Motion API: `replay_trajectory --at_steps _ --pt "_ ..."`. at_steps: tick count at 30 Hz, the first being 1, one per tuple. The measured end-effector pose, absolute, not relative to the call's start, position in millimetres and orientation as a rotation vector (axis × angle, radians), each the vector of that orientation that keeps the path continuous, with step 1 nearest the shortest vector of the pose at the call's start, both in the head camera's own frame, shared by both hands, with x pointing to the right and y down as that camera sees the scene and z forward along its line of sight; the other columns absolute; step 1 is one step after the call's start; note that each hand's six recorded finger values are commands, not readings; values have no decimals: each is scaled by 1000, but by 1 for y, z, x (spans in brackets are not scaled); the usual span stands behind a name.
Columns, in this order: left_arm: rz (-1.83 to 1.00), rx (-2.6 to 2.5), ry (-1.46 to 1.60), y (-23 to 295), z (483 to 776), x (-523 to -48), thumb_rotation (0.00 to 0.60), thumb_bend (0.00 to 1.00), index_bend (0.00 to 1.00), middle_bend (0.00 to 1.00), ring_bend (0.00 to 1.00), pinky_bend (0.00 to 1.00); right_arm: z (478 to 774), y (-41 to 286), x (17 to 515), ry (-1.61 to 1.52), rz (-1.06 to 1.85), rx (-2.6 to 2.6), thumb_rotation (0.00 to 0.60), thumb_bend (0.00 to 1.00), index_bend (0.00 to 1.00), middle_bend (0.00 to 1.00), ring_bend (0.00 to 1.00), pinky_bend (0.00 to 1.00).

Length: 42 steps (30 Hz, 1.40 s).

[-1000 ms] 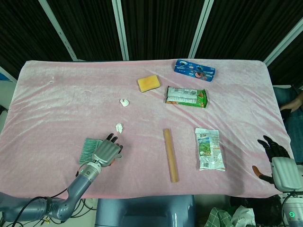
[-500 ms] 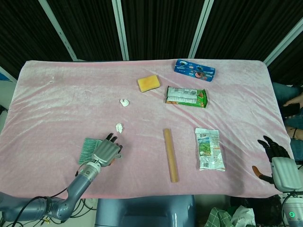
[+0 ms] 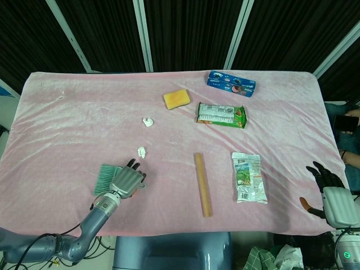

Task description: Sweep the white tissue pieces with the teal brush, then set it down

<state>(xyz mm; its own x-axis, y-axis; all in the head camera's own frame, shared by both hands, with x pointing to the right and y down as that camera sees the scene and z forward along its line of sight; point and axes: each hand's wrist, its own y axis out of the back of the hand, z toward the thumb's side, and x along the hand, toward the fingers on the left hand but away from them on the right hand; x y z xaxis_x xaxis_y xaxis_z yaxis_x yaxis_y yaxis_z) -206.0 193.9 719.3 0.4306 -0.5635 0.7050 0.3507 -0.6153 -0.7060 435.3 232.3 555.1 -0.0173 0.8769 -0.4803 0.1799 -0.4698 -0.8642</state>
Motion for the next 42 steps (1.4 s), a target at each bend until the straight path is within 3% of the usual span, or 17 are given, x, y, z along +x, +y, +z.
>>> replay_trajectory --at_steps 19,42 --pt "-1288 -1857 305 182 706 -212 600 373 487 526 176 121 555 233 435 -1104 1537 -1682 600 195 163 65 123 166" --pt "-1015 -2186 960 136 660 -266 600 373 515 544 176 142 556 234 436 -1109 1547 -1672 600 194 163 65 123 166"
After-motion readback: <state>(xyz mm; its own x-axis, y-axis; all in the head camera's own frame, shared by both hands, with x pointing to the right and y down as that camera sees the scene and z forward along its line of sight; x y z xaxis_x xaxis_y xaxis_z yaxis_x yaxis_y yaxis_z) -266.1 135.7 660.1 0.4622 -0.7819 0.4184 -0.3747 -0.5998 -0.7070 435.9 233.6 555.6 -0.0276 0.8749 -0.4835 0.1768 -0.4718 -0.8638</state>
